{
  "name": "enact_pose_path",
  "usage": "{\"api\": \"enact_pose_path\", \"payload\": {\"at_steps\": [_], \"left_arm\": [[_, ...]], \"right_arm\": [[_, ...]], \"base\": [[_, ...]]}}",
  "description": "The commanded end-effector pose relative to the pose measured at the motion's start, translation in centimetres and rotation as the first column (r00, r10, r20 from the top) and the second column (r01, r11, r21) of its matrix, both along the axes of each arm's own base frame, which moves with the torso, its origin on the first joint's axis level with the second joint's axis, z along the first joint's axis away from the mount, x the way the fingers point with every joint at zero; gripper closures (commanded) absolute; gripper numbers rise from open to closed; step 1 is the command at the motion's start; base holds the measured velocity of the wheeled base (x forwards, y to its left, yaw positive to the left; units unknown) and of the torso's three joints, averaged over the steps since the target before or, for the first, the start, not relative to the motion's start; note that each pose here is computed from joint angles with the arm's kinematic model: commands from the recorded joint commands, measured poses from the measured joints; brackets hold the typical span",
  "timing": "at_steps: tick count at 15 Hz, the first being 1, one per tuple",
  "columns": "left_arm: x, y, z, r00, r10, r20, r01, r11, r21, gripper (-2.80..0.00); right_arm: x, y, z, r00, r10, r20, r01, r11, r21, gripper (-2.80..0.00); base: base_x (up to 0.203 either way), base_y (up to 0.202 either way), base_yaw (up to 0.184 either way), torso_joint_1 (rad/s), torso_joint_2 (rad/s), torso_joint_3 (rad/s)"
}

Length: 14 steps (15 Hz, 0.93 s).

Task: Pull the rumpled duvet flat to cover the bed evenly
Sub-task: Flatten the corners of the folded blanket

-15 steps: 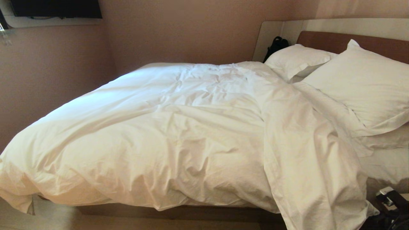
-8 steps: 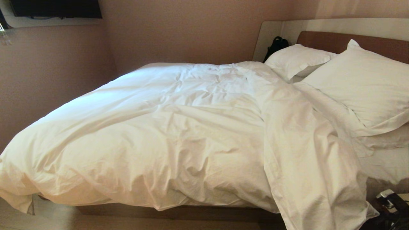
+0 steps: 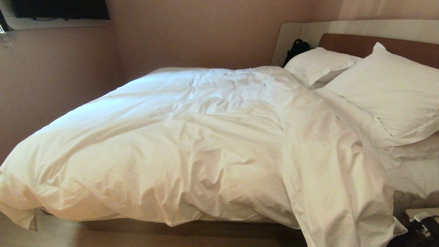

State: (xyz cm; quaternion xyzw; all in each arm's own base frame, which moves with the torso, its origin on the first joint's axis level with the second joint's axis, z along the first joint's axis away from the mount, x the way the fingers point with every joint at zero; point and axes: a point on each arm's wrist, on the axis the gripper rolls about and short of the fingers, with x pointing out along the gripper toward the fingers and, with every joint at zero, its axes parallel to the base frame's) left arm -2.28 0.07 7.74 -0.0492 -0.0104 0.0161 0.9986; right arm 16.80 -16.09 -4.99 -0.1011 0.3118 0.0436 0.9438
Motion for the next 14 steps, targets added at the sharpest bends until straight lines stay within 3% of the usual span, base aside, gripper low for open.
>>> {"api": "enact_pose_path", "payload": {"at_steps": [1, 8, 14], "left_arm": [[0.0, 0.0, 0.0, 1.0, 0.001, 0.001, -0.001, 1.0, -0.001, 0.0], [0.0, 0.0, 0.0, 1.0, 0.001, 0.001, -0.001, 1.0, 0.0, 0.0], [0.0, 0.0, 0.0, 1.0, 0.001, 0.001, -0.001, 1.0, 0.0, 0.0]], "right_arm": [[0.4, -0.6, 0.9, 0.997, -0.003, 0.071, 0.01, 0.996, -0.089, -2.8], [0.5, -0.6, 0.1, 0.998, 0.013, 0.058, -0.009, 0.997, -0.073, -2.8], [1.5, -1.3, -0.7, 0.993, 0.057, 0.1, -0.051, 0.997, -0.062, -2.8]], "base": [[0.0, 0.0, 0.0, 0.0, 0.0, 0.0], [0.0, 0.0, 0.0, 0.0, 0.0, 0.0], [0.0, 0.0, 0.0, 0.0, 0.0, 0.0]]}}
